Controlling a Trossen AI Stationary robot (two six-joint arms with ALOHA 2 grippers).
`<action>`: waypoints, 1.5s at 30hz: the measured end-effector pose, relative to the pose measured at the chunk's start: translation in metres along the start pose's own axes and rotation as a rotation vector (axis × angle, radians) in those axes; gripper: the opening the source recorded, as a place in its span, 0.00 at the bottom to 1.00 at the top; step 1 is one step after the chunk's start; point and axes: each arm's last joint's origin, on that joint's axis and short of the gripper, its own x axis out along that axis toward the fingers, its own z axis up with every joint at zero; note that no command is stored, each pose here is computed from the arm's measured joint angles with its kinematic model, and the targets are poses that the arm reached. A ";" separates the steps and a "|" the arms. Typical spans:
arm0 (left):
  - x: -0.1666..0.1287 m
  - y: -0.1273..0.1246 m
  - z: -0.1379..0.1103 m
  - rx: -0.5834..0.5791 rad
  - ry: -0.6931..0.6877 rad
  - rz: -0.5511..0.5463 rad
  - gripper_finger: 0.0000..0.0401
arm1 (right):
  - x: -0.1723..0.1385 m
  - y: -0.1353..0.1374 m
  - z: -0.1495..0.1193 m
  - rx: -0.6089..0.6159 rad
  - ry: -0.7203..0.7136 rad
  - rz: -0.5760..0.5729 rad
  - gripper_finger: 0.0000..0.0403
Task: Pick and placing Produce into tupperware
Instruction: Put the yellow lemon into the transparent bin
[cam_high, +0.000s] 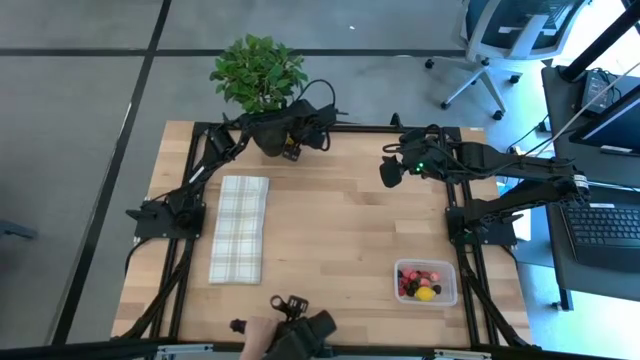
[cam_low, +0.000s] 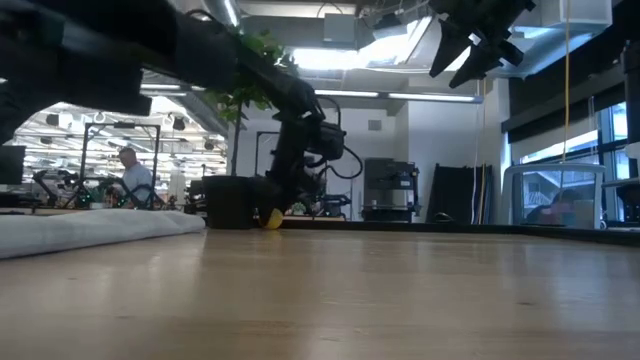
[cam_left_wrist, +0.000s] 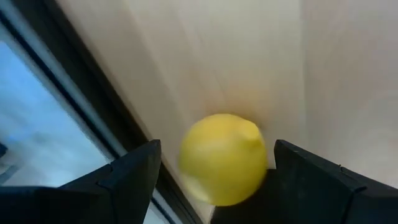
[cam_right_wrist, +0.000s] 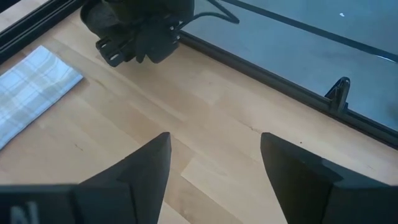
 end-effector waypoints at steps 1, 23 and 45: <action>0.002 -0.001 -0.001 -0.005 0.004 -0.006 0.76 | 0.000 0.000 0.000 0.000 0.000 0.000 0.62; 0.017 0.008 -0.005 -0.197 0.022 0.094 0.76 | 0.000 0.001 -0.001 -0.002 0.012 0.015 0.62; 0.018 0.008 -0.002 -0.206 -0.029 0.081 0.76 | 0.000 0.001 -0.001 -0.002 0.013 0.015 0.62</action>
